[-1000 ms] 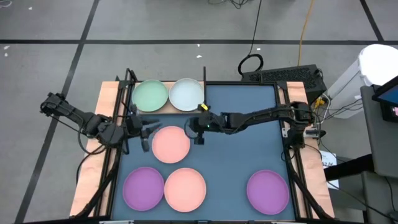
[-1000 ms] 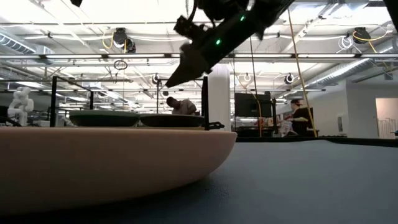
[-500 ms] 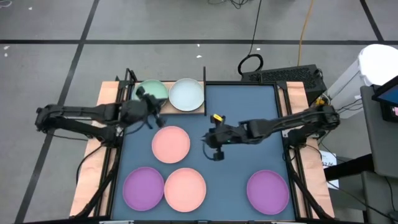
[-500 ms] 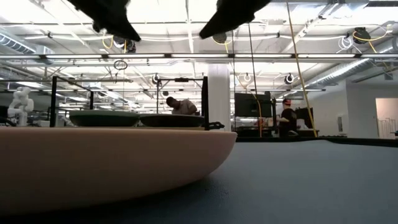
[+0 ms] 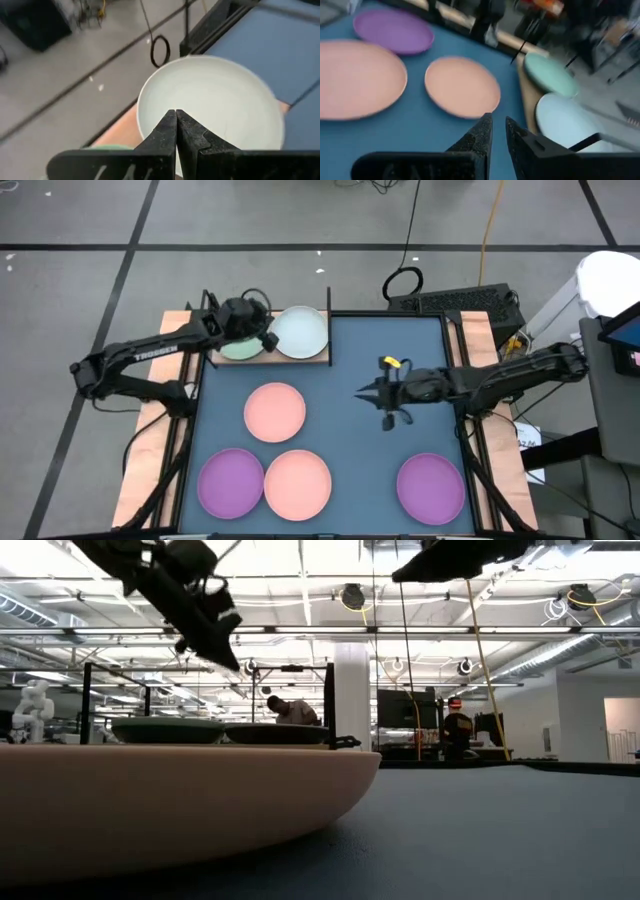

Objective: Place and stack plates onto a shelf
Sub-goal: Stack the white plate on top of the right black plate on the shelf

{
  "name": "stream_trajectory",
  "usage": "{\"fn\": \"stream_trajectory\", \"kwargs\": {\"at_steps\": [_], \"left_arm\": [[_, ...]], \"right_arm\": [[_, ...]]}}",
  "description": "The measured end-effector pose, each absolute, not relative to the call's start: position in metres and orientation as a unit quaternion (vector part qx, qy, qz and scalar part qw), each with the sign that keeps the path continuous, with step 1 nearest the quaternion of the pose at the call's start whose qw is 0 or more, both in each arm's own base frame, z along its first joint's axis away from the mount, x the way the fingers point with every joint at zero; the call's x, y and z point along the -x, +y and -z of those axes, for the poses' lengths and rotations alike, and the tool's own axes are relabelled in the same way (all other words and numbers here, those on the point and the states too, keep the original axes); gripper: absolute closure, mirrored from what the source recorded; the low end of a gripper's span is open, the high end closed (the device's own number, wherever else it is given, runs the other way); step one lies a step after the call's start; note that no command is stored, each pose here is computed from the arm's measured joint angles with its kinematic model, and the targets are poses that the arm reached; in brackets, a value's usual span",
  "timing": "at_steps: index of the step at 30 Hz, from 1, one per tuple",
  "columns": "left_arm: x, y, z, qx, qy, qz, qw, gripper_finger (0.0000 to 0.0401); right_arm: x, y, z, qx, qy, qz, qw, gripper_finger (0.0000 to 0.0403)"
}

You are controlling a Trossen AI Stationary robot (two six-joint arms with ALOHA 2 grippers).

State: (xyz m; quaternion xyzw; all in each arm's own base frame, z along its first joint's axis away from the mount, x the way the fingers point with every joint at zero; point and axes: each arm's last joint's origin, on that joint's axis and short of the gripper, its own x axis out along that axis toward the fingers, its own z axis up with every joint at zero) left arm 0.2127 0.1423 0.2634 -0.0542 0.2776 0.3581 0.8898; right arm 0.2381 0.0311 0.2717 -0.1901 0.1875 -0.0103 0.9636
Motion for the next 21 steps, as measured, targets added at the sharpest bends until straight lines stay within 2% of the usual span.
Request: {"fn": "stream_trajectory", "kwargs": {"at_steps": [7, 21], "left_arm": [[-0.211, 0.167, -0.241, 0.125, 0.304, -0.356, 0.875, 0.0399], [-0.220, 0.187, -0.209, 0.141, 0.343, -0.364, 0.854, 0.0400]], "right_arm": [[-0.212, 0.027, -0.267, 0.193, 0.099, 0.024, 0.976, 0.0362], [-0.209, 0.026, -0.268, 0.193, 0.092, 0.025, 0.976, 0.0362]]}}
